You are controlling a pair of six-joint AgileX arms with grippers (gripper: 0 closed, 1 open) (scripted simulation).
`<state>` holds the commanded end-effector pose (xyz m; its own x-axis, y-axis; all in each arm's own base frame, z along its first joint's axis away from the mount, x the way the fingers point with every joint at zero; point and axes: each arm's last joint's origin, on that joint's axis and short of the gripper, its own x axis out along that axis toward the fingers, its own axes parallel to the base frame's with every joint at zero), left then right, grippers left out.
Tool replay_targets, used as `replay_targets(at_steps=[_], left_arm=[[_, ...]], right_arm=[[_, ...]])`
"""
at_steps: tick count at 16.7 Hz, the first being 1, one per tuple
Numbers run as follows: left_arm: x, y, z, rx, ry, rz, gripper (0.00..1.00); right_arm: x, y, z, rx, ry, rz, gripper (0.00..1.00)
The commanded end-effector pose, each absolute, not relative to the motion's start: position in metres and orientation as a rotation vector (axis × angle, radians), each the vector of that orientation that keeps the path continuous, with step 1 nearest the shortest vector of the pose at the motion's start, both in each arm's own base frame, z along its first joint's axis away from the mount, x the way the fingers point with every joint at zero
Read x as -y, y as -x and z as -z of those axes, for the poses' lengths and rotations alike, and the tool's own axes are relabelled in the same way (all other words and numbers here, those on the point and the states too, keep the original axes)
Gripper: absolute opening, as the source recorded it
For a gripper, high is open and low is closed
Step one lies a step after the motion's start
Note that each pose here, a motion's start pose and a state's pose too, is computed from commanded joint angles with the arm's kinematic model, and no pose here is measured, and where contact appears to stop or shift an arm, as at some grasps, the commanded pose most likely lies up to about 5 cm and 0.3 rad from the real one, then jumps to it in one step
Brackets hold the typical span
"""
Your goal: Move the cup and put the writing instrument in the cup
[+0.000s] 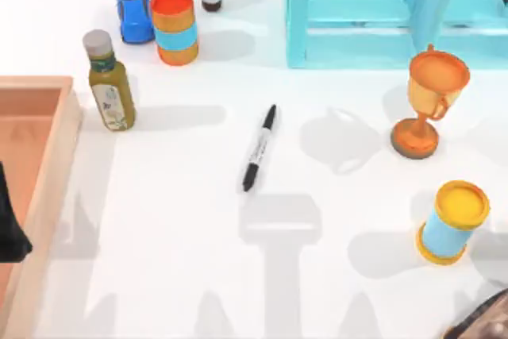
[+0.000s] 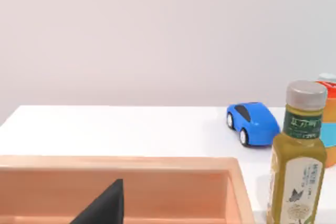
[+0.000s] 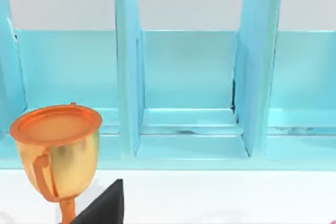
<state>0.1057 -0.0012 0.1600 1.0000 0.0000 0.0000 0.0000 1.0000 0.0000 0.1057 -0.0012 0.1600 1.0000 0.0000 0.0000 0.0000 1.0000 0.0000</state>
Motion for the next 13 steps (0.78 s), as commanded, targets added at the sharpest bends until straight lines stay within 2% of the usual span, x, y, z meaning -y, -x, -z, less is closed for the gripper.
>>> replay_targets(at_steps=[3,6,9,13], left_arm=[[0.001,-0.106,-0.162,-0.01,-0.001,0.0,1.0],[0.0,-0.107,-0.178,-0.094,-0.01,-0.006,1.0],[-0.003,-0.115,-0.206,-0.259,-0.03,-0.025,1.0],[-0.013,-0.147,-0.246,-0.579,-0.058,-0.059,1.0]], right_arm=[[0.001,-0.106,-0.16,0.0,0.0,0.0,1.0],[0.001,-0.106,-0.16,0.0,0.0,0.0,1.0],[0.001,-0.106,-0.16,0.0,0.0,0.0,1.0],[0.001,-0.106,-0.16,0.0,0.0,0.0,1.0]])
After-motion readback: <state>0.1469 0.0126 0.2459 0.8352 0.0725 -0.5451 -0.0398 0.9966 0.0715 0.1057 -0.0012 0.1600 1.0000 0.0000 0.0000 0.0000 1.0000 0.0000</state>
